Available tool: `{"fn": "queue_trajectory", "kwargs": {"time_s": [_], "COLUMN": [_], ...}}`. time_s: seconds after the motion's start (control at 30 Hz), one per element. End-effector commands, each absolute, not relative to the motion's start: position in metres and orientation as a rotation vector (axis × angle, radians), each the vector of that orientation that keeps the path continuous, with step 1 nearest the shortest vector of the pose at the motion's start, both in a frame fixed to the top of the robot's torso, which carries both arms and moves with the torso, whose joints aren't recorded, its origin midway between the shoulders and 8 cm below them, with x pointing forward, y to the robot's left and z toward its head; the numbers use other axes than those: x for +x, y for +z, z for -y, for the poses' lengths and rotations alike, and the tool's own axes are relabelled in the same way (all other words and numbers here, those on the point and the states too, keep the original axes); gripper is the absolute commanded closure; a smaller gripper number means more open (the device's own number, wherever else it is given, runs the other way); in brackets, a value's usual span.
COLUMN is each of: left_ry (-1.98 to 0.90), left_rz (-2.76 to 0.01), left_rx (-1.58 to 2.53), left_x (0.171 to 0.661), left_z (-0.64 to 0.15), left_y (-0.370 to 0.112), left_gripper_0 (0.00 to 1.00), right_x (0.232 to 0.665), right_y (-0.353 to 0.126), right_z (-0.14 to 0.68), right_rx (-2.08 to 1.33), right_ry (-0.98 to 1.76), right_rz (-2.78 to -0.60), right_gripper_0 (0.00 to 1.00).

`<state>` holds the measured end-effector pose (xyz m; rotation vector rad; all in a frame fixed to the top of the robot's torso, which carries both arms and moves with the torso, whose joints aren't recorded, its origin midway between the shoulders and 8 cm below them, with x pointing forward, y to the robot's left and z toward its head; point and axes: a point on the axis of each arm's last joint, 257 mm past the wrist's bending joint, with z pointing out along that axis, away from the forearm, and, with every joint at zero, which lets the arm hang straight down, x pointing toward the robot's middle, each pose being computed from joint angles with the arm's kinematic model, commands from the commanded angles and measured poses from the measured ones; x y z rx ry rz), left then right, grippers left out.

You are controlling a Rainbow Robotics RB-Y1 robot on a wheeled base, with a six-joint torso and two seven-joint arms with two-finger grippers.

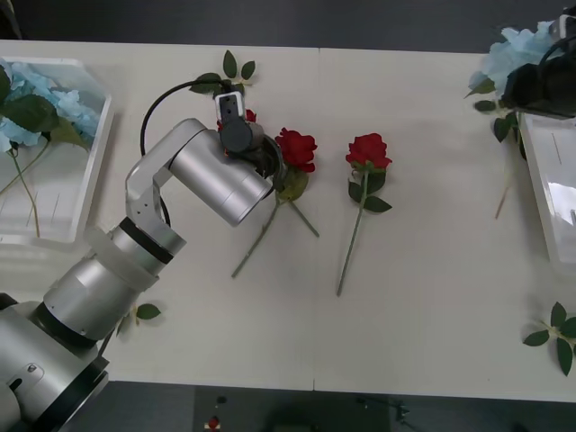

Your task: Put the red flowers into the right box and the blue flowers into the left box

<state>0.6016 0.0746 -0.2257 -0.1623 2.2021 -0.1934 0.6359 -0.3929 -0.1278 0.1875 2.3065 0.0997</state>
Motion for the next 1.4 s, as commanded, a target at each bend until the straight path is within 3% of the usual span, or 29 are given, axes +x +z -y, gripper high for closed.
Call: {"fn": "queue_trajectory", "kwargs": {"time_s": [0.03, 0.17, 0.3, 0.57, 0.8, 1.07, 1.4], "left_ry": [-0.259, -0.298, -0.295, -0.234, -0.355, -0.472, -0.478], "left_rz": [-2.167, -2.167, -2.167, -2.161, -2.154, -2.213, -2.223], "left_rx": [-0.158, -0.159, -0.155, -0.113, -0.142, -0.02, 0.458], "left_x": [0.617, 0.623, 0.629, 0.634, 0.632, 0.583, 0.521], "left_z": [-0.071, -0.069, -0.074, -0.087, -0.08, -0.114, -0.203], "left_y": [-0.22, -0.235, -0.251, -0.268, -0.245, -0.19, -0.151], "left_gripper_0": [0.0, 0.0, 0.0, 0.0, 0.0, 0.0, 0.0], "right_x": [0.632, 0.61, 0.579, 0.508, 0.463, 0.432, 0.401], "right_y": [-0.089, -0.064, -0.041, -0.023, -0.027, -0.041, -0.043], "right_z": [0.384, 0.301, 0.262, 0.183, 0.131, 0.085, 0.056], "right_rx": [0.183, 0.254, 0.039, -0.425, -0.635, -0.835, -0.934], "right_ry": [0.264, 0.846, 1.007, 1.087, 1.026, 0.949, 0.996], "right_rz": [-2.272, -2.223, -2.172, -2.004, -1.82, -1.662, -1.622], "right_gripper_0": [1.0, 1.0, 1.0, 1.0, 1.0, 1.0, 1.0]}}
